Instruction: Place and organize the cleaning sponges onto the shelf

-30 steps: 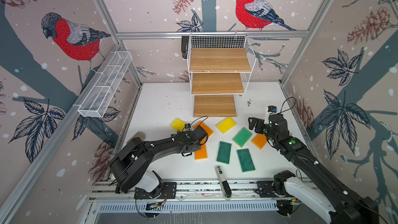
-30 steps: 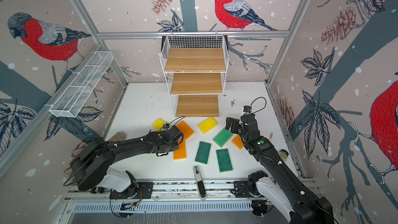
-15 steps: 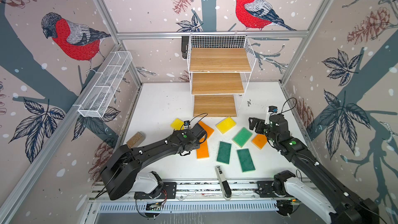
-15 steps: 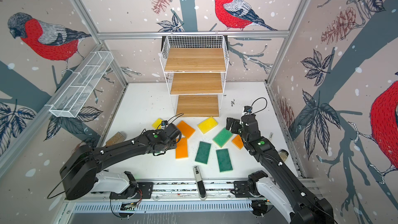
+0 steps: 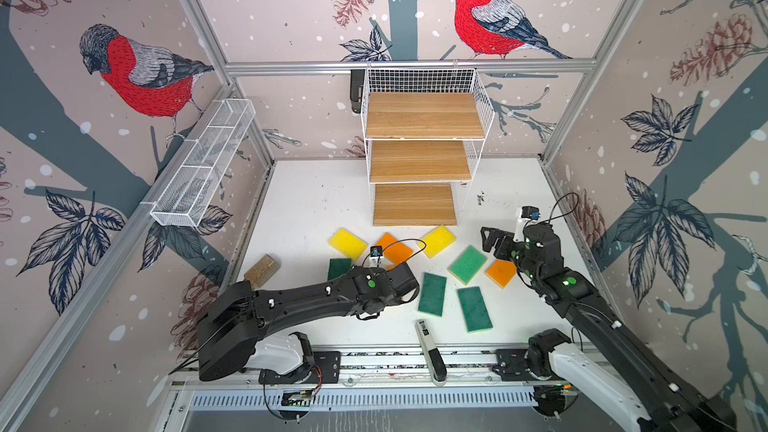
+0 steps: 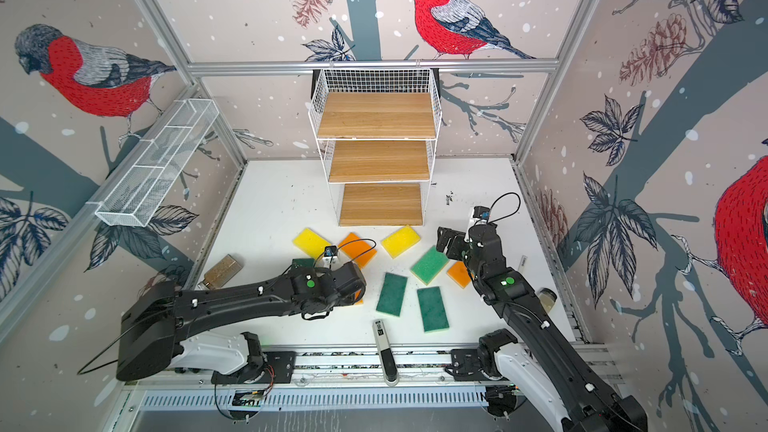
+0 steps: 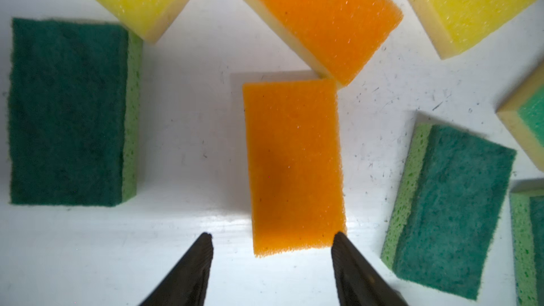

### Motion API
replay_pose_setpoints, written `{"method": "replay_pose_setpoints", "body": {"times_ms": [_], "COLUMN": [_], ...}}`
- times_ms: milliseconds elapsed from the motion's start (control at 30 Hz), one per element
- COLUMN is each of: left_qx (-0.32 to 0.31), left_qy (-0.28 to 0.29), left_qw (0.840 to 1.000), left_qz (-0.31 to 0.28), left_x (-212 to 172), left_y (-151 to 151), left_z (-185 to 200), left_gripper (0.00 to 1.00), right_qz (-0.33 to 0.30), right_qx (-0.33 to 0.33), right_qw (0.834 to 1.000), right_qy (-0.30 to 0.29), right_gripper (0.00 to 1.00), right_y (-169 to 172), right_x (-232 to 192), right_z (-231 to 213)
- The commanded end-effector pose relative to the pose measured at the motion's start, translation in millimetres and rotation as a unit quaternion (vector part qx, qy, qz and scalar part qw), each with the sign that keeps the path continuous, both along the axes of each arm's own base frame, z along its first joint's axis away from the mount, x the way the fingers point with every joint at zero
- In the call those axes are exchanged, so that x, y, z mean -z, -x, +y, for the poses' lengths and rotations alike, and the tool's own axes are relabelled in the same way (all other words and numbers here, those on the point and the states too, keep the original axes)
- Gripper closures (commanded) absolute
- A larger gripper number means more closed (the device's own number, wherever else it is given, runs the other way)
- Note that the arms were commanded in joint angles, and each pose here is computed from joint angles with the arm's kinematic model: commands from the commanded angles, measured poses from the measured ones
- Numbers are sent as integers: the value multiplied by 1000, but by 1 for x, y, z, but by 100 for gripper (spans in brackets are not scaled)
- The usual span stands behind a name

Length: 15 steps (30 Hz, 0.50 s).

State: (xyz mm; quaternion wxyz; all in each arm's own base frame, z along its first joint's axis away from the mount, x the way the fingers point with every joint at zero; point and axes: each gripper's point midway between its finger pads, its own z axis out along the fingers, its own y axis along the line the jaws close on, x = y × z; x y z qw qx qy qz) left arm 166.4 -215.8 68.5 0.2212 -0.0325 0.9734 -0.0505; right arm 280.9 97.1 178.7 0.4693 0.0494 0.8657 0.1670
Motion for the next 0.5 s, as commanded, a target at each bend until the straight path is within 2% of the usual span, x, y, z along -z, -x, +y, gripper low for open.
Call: {"method": "replay_pose_setpoints", "body": {"times_ms": [0,167,200,233,267,467], "left_qx": [-28,-20,-19,-18,-18,-21], "left_qy": [37,51,48,47,45,32], "left_qw": [999,998,999,999,999,999], "left_qz": [-9,-14,-15,-15,-14,-6], "left_x": [3,9,9,9,10,20], "left_y": [3,12,13,14,15,18], "left_z": [-7,-18,-20,-22,-23,-26], "left_gripper": [31,28,21,5,3,4], "right_qz": [10,10,10,9,9,5], "right_qx": [-1,-4,-5,-6,-4,0], "right_qw": [1000,1000,1000,1000,1000,1000], "right_qy": [1,-1,-2,-2,-1,-5], "right_gripper": [0,1,1,0,0,0], "right_y": [5,9,10,11,11,13], "right_x": [4,5,4,4,4,2], "right_z": [-1,-1,-1,-1,-2,-4]}}
